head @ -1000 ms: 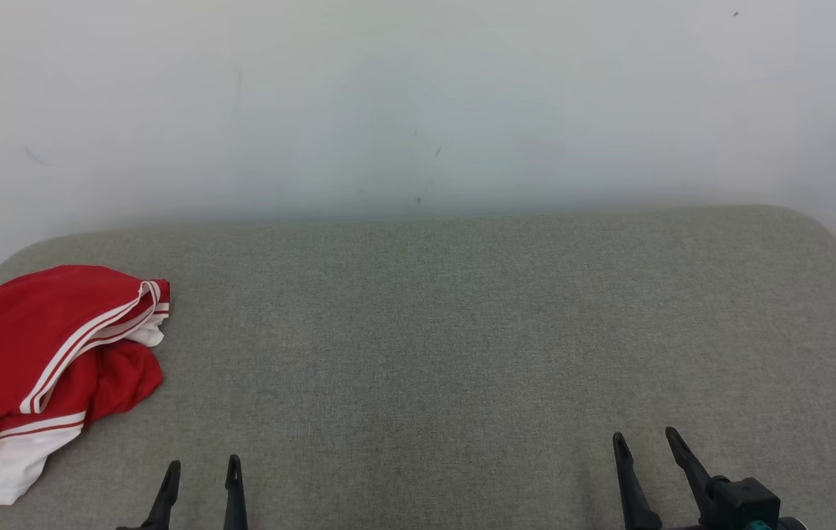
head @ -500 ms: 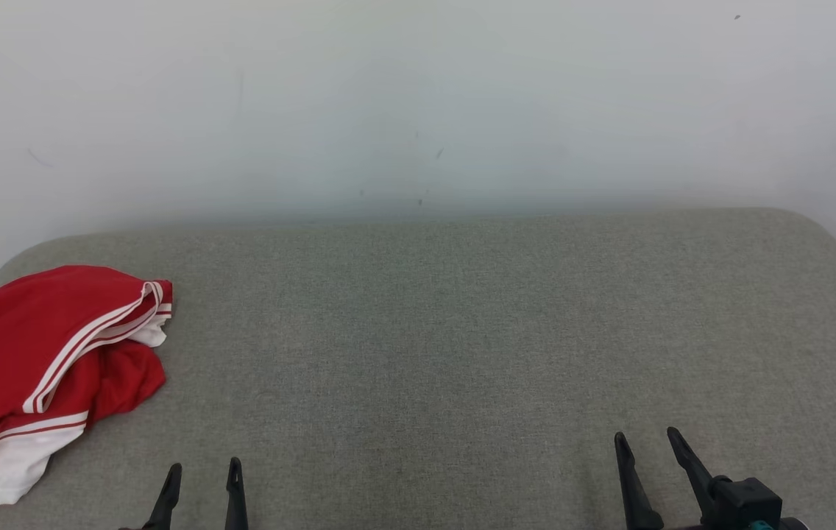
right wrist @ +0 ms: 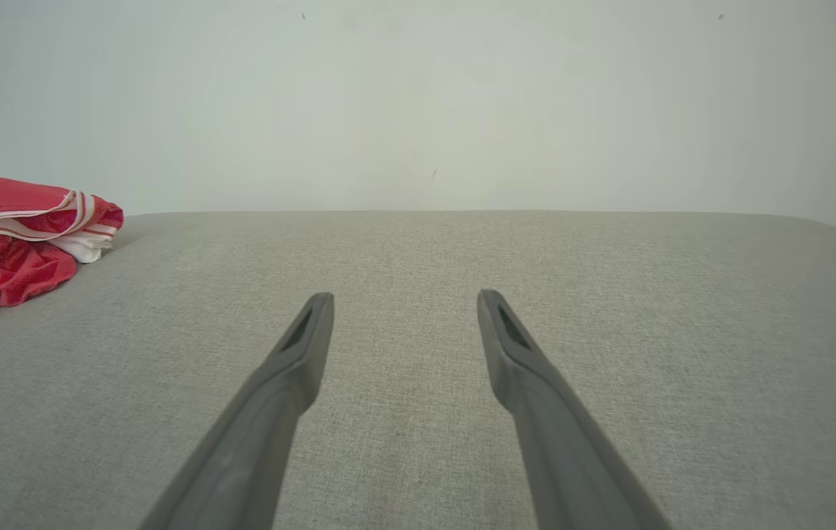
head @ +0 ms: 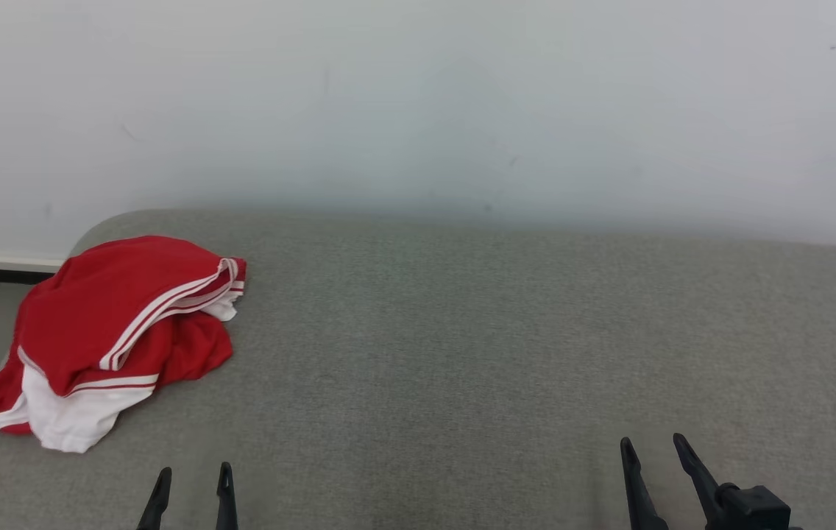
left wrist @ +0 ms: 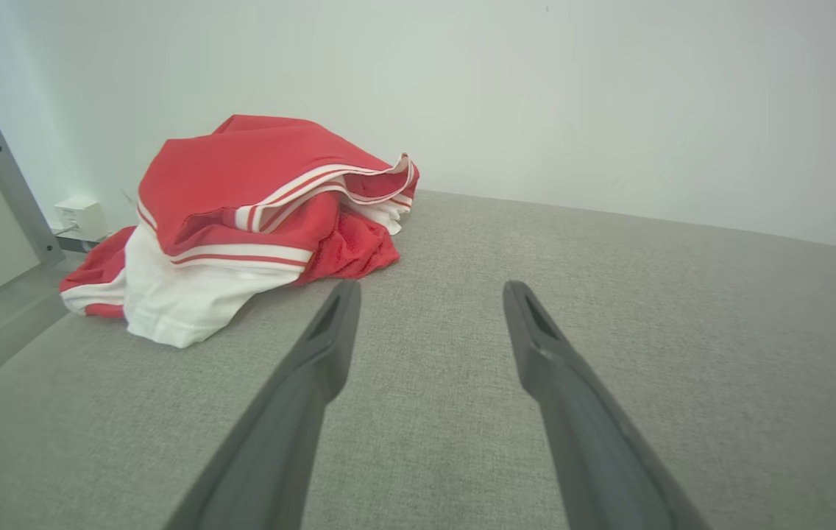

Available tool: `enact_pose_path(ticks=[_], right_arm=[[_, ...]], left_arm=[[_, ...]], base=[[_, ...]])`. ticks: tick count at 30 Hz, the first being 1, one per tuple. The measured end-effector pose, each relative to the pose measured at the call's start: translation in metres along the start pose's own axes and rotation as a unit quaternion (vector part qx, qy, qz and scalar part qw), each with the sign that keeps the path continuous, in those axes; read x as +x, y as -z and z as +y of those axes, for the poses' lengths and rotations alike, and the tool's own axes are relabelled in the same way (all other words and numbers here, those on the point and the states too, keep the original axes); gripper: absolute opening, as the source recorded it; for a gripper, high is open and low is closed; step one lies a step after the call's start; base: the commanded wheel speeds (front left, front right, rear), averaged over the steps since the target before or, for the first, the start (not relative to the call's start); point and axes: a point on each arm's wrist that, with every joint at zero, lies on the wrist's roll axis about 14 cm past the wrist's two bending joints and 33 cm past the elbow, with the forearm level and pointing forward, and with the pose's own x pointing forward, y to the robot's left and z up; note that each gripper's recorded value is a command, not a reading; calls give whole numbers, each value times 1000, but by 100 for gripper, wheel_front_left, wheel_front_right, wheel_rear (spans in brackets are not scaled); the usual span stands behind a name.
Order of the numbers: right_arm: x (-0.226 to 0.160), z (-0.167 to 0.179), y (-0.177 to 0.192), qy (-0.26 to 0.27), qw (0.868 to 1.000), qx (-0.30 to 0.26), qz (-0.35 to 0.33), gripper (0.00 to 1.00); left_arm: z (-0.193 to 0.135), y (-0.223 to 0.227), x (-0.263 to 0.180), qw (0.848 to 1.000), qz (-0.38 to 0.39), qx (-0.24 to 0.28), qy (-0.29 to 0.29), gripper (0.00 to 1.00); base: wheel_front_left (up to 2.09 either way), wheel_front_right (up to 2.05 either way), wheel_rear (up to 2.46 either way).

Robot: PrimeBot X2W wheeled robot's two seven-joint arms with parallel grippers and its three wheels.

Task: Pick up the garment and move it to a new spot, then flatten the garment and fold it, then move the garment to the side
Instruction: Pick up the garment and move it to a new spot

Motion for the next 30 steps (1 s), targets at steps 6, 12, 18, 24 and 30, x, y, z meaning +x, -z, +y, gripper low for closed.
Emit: enact_pose_path(ticks=[6,12,18,24,30], right_arm=[[15,36,4,-57,998,4,8,100],[28,70,5,-108,994,8,12,100],[38,110,6,-167,986,5,17,100],[49,136,8,-205,979,6,21,100],[55,144,15,-216,976,8,30,100]], left_arm=[[41,-2,-23,998,-4,10,-57,100],[74,-3,-50,994,-5,13,-112,100],[107,-7,-77,985,-12,17,-172,100],[125,-6,-95,977,-8,19,-212,100],[131,-6,-99,974,-3,20,-227,100]], base=[[0,0,0],[0,0,0],[0,0,0],[0,0,0],[0,0,0]])
